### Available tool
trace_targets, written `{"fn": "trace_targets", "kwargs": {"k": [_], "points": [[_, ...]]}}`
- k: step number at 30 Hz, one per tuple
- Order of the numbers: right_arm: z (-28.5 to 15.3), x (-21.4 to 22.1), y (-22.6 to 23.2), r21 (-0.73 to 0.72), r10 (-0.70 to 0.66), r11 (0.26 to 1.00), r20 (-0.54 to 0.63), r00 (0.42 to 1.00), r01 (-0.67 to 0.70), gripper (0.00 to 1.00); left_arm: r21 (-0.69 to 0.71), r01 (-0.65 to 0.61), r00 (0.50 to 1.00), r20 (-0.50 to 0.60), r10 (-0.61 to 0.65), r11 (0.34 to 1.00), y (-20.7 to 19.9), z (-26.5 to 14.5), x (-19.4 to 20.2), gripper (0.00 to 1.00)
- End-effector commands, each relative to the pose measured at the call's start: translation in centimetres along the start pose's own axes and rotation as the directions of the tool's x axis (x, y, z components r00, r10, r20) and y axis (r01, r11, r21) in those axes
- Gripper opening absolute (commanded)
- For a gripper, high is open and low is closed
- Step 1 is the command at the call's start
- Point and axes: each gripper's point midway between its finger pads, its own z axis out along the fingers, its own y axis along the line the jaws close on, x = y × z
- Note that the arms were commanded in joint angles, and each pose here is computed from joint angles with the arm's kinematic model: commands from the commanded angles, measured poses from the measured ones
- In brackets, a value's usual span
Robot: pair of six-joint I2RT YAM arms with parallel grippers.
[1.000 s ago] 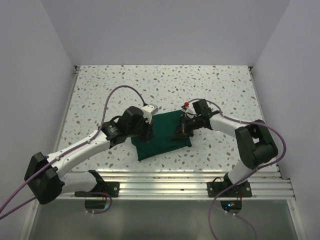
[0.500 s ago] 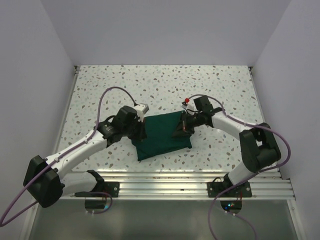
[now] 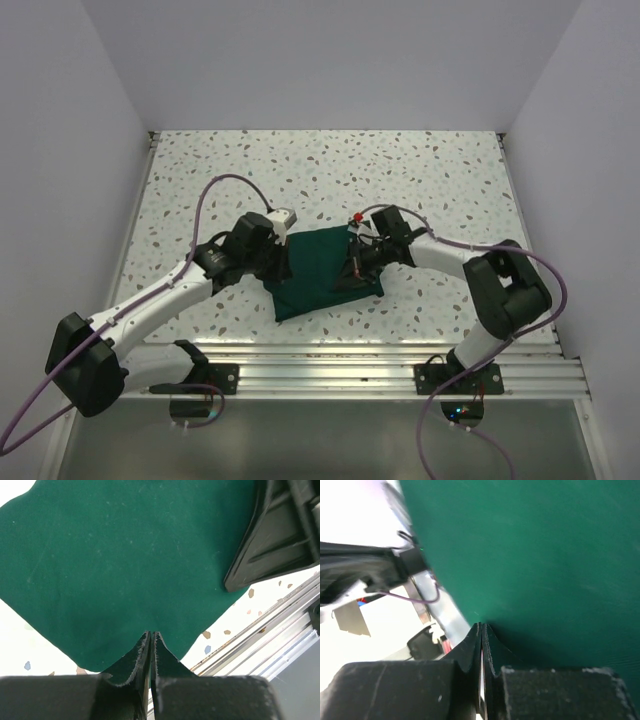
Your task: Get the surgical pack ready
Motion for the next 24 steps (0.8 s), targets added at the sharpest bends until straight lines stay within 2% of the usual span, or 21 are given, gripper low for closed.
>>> {"fn": "trace_targets", "kwargs": {"k": [1,5,11,13,17,20,24], "points": [[0.6,1.5,-2.1,0.020,0.023,1.000,-0.035,0.999,-0.023,0.00,0.007,0.002,1.000,0.031,-0.002,1.000,-0.2,-0.6,-0.8,0.06],[0.7,2.0,-3.7,0.074,0.024,0.997,-0.035,0.999,-0.021,0.00,0.005,-0.001,0.999,0.041,0.001,1.000,-0.2,-0.8,-1.2,0.06],[-1.8,0.9,-0.5,0.119,-0.055,0.992,0.033,0.998,0.051,0.00,-0.016,-0.001,0.998,0.068,0.002,1.000,0.2,-1.6,-2.1,0.07],[-2.5,2.6,-0.3,0.150,-0.068,0.987,0.041,0.997,0.062,0.00,-0.042,0.002,0.997,0.081,0.001,0.999,0.7,-1.9,-2.5,0.08],[-1.8,5.6,-3.9,0.354,-0.101,0.933,0.101,0.990,0.059,0.00,-0.081,0.011,0.992,0.124,-0.001,0.997,1.4,-3.0,-3.8,0.08],[-0.5,7.0,-4.5,0.395,-0.128,0.916,0.127,0.984,0.068,0.00,-0.119,0.022,0.987,0.160,-0.003,0.993,1.8,-4.1,-5.0,0.09],[-0.2,6.3,-6.0,0.510,-0.150,0.860,0.204,0.967,0.026,0.00,-0.247,0.080,0.980,0.195,-0.031,0.966,3.4,-6.4,-6.4,0.14]]}}
